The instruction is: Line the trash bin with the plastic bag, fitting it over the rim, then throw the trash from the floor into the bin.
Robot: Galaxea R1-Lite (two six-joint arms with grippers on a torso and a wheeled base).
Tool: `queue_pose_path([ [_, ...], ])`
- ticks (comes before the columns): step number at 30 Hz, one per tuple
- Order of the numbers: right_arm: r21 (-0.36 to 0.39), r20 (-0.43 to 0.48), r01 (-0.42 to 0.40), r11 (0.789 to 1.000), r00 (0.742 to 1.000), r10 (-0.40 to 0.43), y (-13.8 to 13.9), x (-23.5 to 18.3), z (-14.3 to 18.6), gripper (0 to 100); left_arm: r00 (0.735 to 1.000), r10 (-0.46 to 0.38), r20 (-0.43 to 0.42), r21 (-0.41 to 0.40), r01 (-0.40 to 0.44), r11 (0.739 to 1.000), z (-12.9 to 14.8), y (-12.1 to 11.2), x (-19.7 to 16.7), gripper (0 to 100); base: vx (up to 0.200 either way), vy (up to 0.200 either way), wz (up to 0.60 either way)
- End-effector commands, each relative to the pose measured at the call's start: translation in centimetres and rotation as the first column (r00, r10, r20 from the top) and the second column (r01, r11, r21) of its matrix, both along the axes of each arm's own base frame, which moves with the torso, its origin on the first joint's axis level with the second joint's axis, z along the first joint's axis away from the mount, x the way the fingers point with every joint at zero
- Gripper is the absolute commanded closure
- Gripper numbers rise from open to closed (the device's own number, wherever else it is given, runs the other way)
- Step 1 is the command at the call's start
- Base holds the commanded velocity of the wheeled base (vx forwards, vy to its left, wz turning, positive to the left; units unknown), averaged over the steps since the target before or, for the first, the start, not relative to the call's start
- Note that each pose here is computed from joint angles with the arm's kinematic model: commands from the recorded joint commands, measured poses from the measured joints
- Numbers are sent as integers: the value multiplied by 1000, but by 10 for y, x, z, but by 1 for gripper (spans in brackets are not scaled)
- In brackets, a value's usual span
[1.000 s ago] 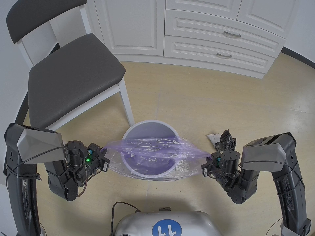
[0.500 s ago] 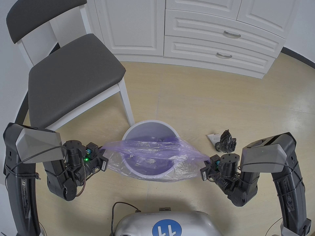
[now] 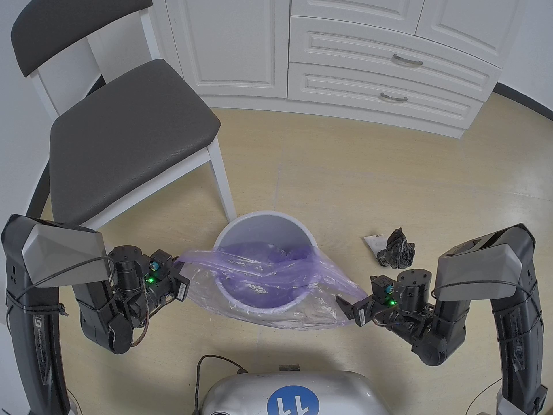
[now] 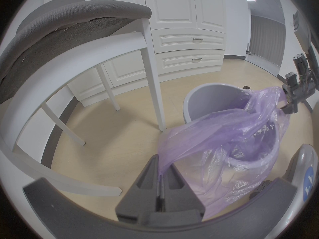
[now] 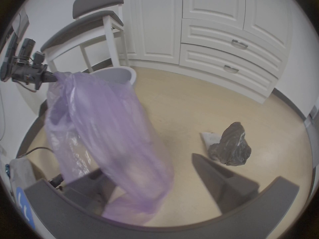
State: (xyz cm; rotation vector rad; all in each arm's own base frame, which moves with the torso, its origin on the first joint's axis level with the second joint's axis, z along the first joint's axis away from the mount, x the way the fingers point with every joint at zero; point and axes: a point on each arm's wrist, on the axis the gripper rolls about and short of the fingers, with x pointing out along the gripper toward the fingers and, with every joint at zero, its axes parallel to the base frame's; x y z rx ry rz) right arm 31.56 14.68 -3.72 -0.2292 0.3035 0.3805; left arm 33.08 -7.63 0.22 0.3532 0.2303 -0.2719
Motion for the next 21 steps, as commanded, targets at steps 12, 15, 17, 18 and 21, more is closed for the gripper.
queue_pose_path([
  [12,264,-56,-251,931,960,275,-65,-24,48,0,1000,3,5,1,-3,1000,2,1,-1,100,0,0,0],
  [15,269,-57,-258,928,957,283,-67,-24,48,0,1000,3,2,2,-3,1000,2,1,-1,100,0,0,0],
  [17,296,-58,-295,908,944,326,-78,-26,50,0,1000,3,0,2,-3,1000,2,1,-2,100,0,0,0],
  [18,301,-60,-302,905,941,334,-80,-26,50,0,1000,3,0,4,-3,1000,2,1,-2,100,0,0,0],
  [21,314,-60,-318,895,934,353,-86,-26,50,0,1000,4,-2,20,-3,1000,0,2,-2,100,0,0,0],
])
